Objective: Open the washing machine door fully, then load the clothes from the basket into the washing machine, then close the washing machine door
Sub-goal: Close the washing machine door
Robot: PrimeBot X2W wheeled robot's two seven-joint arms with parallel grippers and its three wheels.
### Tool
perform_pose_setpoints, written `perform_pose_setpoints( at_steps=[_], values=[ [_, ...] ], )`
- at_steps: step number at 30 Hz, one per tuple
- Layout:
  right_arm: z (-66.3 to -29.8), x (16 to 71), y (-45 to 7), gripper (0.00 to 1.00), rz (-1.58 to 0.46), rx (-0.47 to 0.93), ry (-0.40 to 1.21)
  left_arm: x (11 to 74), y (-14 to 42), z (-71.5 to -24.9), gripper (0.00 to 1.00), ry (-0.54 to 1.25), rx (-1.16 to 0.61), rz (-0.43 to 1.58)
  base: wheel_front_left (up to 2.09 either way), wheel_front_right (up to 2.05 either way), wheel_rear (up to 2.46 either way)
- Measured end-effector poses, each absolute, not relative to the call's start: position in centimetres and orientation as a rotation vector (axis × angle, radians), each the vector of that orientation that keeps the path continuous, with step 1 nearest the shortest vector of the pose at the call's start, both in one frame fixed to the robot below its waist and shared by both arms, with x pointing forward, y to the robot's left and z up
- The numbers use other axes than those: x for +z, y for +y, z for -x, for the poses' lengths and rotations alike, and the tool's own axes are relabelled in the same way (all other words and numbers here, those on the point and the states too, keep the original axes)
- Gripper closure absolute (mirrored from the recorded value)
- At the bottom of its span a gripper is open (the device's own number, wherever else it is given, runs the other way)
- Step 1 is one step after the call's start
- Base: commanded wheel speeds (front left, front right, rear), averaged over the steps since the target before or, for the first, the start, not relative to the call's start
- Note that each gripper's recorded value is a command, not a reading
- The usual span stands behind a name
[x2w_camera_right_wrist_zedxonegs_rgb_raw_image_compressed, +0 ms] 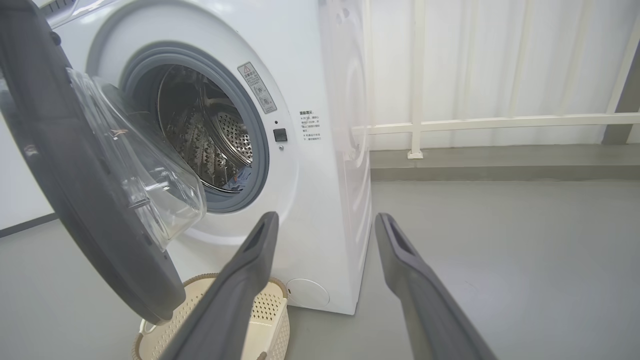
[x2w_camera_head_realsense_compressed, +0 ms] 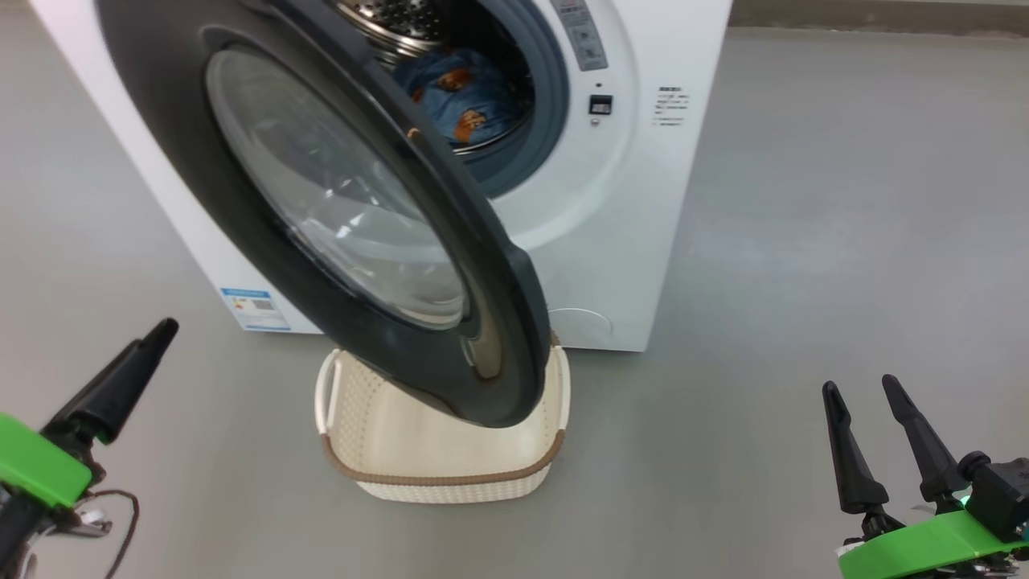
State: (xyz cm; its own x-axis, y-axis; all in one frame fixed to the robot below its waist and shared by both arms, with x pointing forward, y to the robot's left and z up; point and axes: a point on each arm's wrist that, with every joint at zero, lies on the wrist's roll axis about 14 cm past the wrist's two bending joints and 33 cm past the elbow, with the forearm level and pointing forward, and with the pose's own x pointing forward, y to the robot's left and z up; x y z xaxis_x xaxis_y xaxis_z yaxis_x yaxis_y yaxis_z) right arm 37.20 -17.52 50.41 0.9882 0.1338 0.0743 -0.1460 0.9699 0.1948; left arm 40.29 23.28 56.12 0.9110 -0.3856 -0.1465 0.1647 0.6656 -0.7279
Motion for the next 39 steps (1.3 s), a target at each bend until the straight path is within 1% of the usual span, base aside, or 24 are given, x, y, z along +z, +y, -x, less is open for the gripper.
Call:
perform_pose_setpoints(
  at_steps=[7,14,18,24,27,33,39],
  values=[
    [-38.2,50.3,-15.6,0.0,-0.197,0.205,-0.052,54.4,26.3,-37.9,0.0,0.236,-0.181,0.77,0.0,0.0,0.0],
    [-39.4,50.6,-13.8,0.0,-0.198,0.259,-0.057,52.5,28.2,-35.7,0.0,0.167,-0.067,0.68,0.0,0.0,0.0],
    [-39.7,50.5,-13.1,0.0,-0.197,0.279,-0.052,52.1,29.0,-34.9,0.0,0.106,-0.024,0.606,0.0,0.0,0.0],
    [-39.7,50.6,-12.1,0.0,-0.196,0.313,-0.052,50.0,30.7,-32.8,0.0,0.067,0.062,0.492,0.0,0.0,0.0],
    [-39.8,50.7,-11.7,0.0,-0.194,0.325,-0.054,49.6,31.0,-32.4,0.0,0.06,0.076,0.431,0.0,0.0,0.0],
    [-40.0,50.8,-11.0,0.0,-0.191,0.348,-0.055,50.5,30.7,-32.4,0.0,-0.03,0.13,0.339,0.0,0.0,0.0],
    [-40.4,51.1,-10.7,0.0,-0.191,0.356,-0.063,48.6,29.2,-31.3,0.0,-0.001,0.16,0.249,0.0,0.0,0.0]
  ],
)
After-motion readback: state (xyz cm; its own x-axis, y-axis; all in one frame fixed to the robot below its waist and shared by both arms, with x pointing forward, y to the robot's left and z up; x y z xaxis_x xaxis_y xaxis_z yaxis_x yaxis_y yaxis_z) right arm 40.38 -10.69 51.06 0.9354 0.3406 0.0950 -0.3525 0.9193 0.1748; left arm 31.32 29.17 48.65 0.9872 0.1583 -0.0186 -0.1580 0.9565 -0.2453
